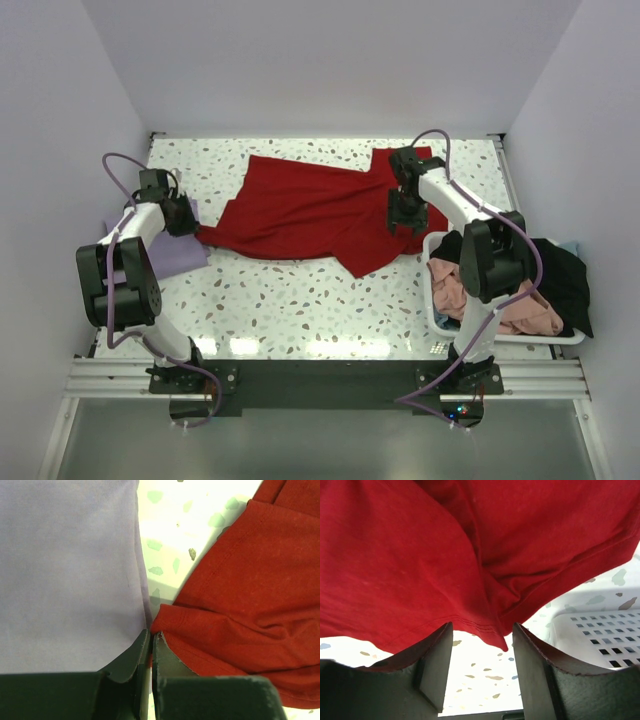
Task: Fold and stack the t-shirts
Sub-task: Flatten the tshirt out
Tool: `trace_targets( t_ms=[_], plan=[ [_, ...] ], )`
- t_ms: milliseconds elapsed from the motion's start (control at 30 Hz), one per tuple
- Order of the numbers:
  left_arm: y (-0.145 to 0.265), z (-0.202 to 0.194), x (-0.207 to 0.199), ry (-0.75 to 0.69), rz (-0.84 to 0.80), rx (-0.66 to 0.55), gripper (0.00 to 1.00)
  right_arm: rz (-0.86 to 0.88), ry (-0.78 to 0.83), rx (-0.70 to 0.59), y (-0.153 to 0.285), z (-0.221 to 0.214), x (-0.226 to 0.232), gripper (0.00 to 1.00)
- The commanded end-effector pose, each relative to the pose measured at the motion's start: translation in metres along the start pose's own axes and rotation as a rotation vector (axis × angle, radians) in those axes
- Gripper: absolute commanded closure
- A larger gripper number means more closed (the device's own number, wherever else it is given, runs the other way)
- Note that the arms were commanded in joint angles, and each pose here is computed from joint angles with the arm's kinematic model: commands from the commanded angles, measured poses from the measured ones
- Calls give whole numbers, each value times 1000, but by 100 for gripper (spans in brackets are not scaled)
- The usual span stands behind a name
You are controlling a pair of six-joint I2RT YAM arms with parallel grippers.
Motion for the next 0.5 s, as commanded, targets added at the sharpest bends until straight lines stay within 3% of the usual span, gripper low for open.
trace_targets(
  t_ms=[0,467],
  plan=[
    [4,22,-8,-17,-40,-70,100,-23,7,11,-5,-5,-5,47],
    [1,20,-8,-15,-51,-65,100,-55,5,24,4,-13,-13,82]
  ],
)
Point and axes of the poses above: each gripper's point midway between its finger pads, its own y axis back along the fingers, its own x axis along the line the jaws close on, z = x × y, the point moved 2 cm from there along y, back along the fingers, and after that the axes turned 9 degrees about y, right-handed, at the moved point
